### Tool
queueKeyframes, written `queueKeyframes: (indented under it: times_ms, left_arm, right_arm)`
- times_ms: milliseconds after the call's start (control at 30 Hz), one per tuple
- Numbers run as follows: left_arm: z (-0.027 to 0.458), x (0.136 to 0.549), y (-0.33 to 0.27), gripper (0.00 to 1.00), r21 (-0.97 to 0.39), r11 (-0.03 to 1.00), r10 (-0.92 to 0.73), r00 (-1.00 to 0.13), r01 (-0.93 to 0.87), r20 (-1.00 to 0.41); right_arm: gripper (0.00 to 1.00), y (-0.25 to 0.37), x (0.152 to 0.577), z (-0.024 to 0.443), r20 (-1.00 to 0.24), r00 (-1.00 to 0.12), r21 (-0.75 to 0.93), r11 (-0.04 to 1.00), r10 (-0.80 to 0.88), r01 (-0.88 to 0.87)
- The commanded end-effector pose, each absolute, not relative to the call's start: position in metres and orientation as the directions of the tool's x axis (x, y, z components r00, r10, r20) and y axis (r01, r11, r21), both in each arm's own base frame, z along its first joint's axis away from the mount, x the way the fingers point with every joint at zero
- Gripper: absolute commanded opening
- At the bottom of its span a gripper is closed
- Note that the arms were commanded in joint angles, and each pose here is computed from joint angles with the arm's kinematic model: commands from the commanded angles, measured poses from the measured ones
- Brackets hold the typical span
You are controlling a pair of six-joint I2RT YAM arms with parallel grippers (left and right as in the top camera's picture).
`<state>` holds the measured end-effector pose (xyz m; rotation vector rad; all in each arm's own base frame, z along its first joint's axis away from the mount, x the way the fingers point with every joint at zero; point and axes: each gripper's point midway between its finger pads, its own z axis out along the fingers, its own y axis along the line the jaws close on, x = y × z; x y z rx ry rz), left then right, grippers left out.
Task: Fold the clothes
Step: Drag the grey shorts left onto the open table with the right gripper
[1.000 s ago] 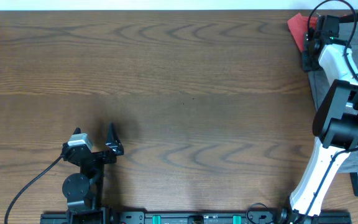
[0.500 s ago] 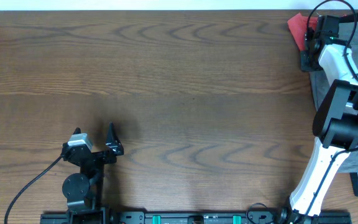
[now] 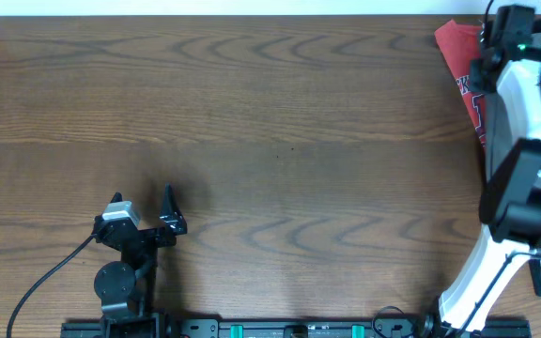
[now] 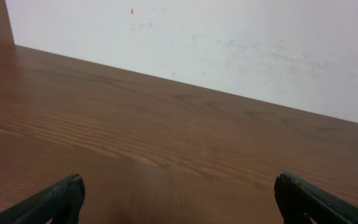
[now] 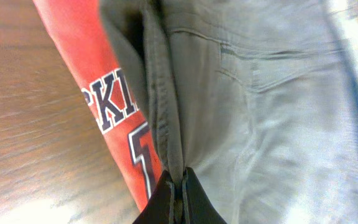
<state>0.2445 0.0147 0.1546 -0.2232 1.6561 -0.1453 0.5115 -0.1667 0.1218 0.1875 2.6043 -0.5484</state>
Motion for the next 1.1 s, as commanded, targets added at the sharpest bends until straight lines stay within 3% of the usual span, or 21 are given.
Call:
queueKeyframes:
  times_ms: [0, 233, 467, 833, 1067]
  left_arm:
    - [0.139, 0.244, 0.012, 0.97, -0.219, 0.974, -0.224, -0.134, -0.053, -0.965]
    - [0.139, 0.244, 0.012, 0.98, -0.219, 0.974, -0.224, -0.134, -0.053, -0.965]
    - [0.139, 0.244, 0.012, 0.98, -0.219, 0.974, -0.224, -0.134, -0.053, -0.965]
    - [0.139, 0.244, 0.012, 0.98, -0.219, 0.974, -0.224, -0.134, -0.053, -0.965]
    - [0.139, 0.244, 0.012, 0.97, -0.219, 0.974, -0.224, -0.134, -0.053, -0.965]
  right_arm:
    - [0.01, -0.127, 0.519, 0.165, -0.554, -0.833, -0.248, 0.954, 0.005, 0.171]
    - [0.01, -0.033, 0.513, 0.181, -0.56, -0.824, -0.07, 0.996, -0.085, -0.055]
    - [0.01, 0.096, 0.485, 0.172, -0.503, -0.829, 0.089, 0.939, -0.245, -0.332]
    - [0.01, 0.298, 0.396, 0.16, -0.451, -0.78, 0.245, 0.781, -0.433, -0.575]
    - [0.04, 0.371, 0.337, 0.162, -0.437, -0.764, 0.302, 0.723, -0.474, -0.621]
